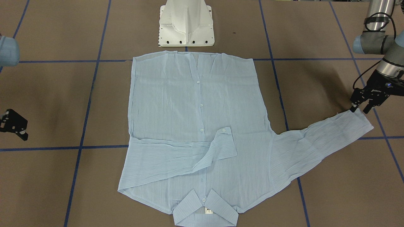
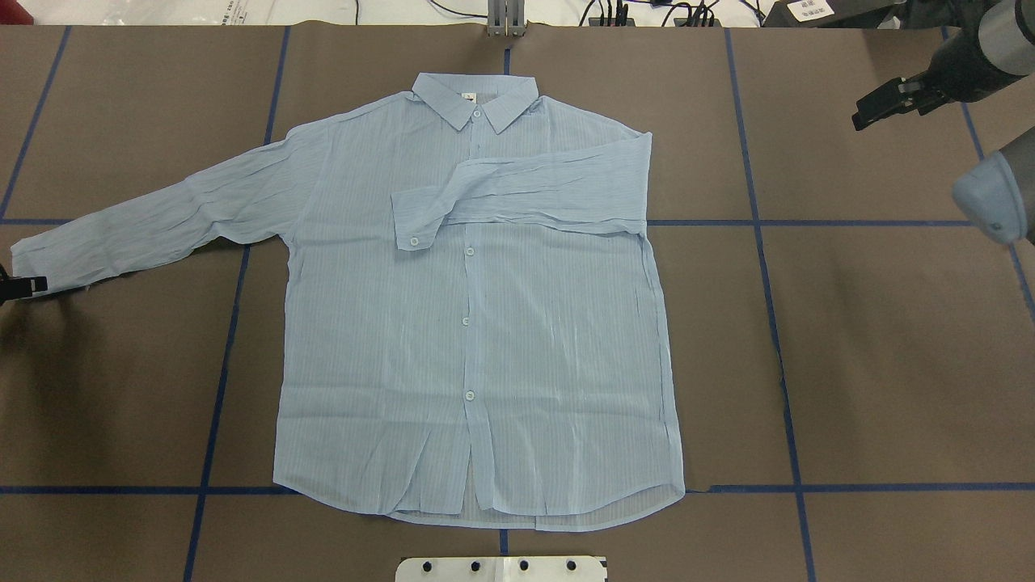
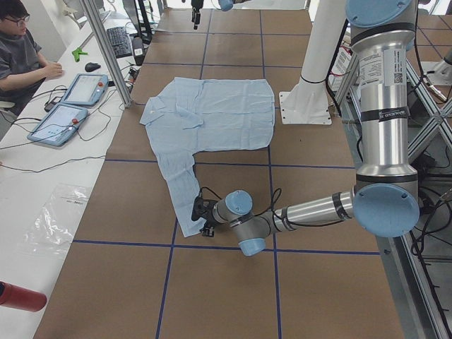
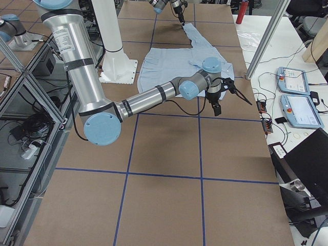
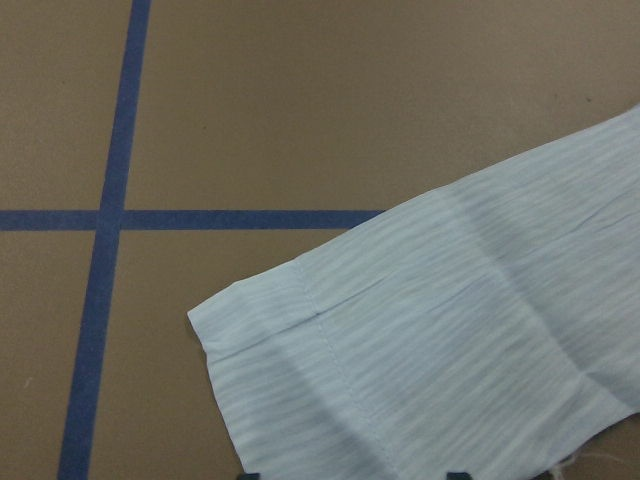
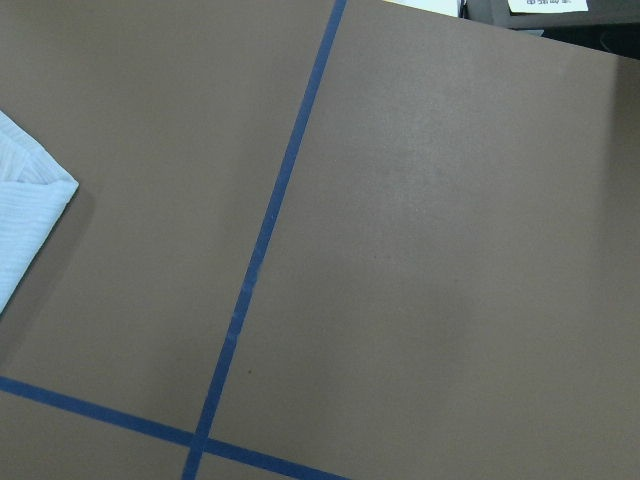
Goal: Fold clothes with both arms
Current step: 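Lower the left gripper to the other sleeve cuff and grasp it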
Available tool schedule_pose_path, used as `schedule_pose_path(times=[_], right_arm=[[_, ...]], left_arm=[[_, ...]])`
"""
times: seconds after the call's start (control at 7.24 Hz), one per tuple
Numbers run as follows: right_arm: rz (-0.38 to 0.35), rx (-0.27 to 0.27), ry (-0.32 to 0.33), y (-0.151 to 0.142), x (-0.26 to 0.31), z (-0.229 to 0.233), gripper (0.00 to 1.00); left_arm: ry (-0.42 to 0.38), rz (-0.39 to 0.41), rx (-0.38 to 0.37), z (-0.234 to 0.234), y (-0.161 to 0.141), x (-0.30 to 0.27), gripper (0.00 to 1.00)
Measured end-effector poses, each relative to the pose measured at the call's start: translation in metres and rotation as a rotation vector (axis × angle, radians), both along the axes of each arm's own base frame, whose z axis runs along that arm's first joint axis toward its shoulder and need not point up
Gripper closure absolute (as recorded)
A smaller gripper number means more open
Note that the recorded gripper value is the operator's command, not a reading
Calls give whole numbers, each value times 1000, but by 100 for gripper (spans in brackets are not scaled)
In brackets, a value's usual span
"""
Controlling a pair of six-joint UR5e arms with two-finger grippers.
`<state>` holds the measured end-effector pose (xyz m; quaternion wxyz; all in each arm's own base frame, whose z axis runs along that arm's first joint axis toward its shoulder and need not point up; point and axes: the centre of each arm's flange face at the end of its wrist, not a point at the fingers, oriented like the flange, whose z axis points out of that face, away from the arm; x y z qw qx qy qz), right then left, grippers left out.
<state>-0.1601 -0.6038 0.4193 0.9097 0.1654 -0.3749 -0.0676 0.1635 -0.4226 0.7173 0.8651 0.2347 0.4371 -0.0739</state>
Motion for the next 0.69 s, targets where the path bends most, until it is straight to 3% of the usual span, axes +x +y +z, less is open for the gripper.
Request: schedule_pose_path(times=[0.14,0.55,0.69], right_arm=[[0,3,-1,1,0,1,0],[1,26,-10,5,2,10,0],[2,28,-11,5,2,11,0]], left_arm=[[0,3,3,-1,-1,3,49],[2,6,5,-2,-1,5,69],[2,7,6,-2,-1,5,80]])
